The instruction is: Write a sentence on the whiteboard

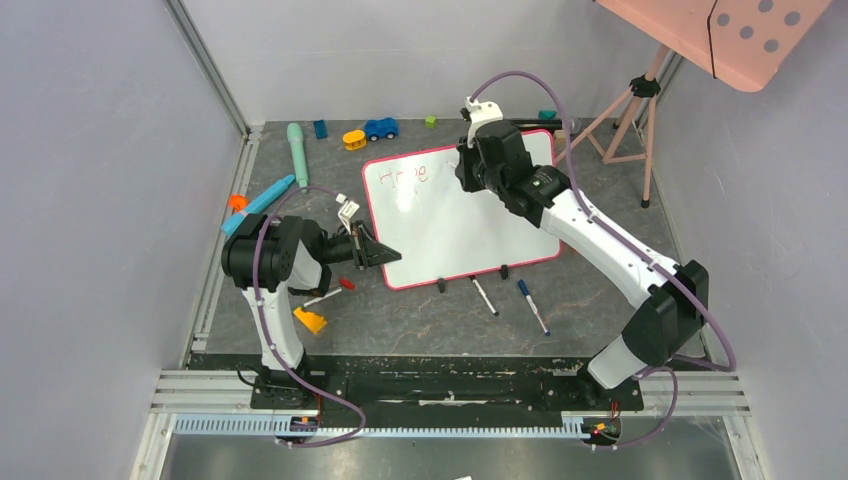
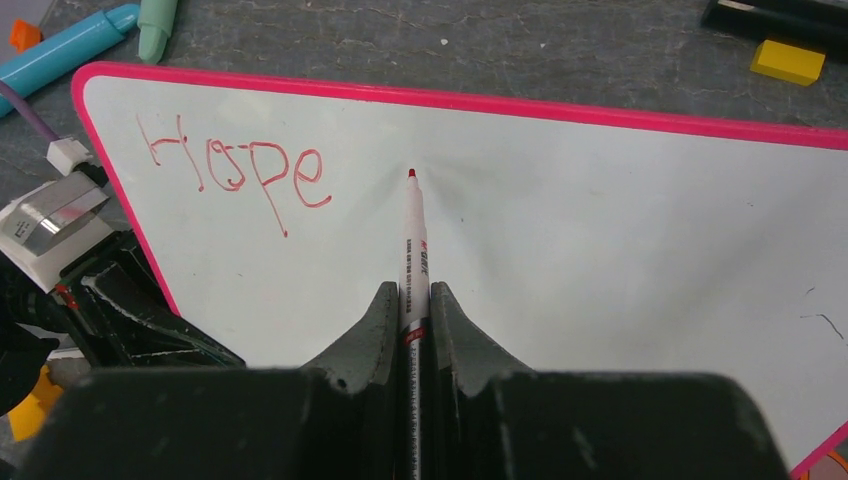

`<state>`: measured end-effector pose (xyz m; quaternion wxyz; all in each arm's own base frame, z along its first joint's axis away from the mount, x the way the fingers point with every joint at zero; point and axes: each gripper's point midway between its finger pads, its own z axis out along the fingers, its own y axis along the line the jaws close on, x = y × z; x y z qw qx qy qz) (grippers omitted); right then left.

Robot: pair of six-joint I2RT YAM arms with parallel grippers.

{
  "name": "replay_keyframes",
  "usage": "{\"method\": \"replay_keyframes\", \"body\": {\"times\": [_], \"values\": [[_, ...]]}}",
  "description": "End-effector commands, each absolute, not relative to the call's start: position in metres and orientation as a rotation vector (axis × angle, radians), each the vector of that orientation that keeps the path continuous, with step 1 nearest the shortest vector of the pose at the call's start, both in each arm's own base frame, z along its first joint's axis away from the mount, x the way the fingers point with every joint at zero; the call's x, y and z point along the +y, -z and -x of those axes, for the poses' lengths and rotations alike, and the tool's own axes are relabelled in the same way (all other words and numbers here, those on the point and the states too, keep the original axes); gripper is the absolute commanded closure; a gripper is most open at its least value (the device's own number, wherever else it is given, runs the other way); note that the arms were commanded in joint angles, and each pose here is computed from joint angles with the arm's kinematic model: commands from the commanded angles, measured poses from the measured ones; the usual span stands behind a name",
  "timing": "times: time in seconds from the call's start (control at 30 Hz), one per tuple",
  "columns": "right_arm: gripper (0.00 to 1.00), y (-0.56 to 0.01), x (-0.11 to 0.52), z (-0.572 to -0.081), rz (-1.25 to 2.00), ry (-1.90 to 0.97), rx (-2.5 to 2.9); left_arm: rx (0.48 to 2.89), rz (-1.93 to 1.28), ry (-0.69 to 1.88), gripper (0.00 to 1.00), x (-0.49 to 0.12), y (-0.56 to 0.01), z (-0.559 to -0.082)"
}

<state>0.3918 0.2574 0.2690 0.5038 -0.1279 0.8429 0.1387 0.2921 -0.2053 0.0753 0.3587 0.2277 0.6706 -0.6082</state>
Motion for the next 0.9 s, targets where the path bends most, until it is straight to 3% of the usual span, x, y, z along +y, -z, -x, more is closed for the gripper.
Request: {"method": "replay_keyframes", "body": {"times": [0.0,0.47,0.87], "values": [[1.0,-0.287,0.256,-0.404,0.294,-0.313,1.993,1.625,-0.724,1.483,0.98,-0.208,-0.077,-0.29],[1.0,-0.283,0.257,-0.417,0.297,-0.291,2.009,1.626,-0.723,1.484,0.98,-0.208,-0.077,-0.291],[1.0,-0.252,0.259,-0.395,0.321,-0.366,2.083,1.624,-0.726,1.484,0.98,-0.208,-0.077,-0.291]]}}
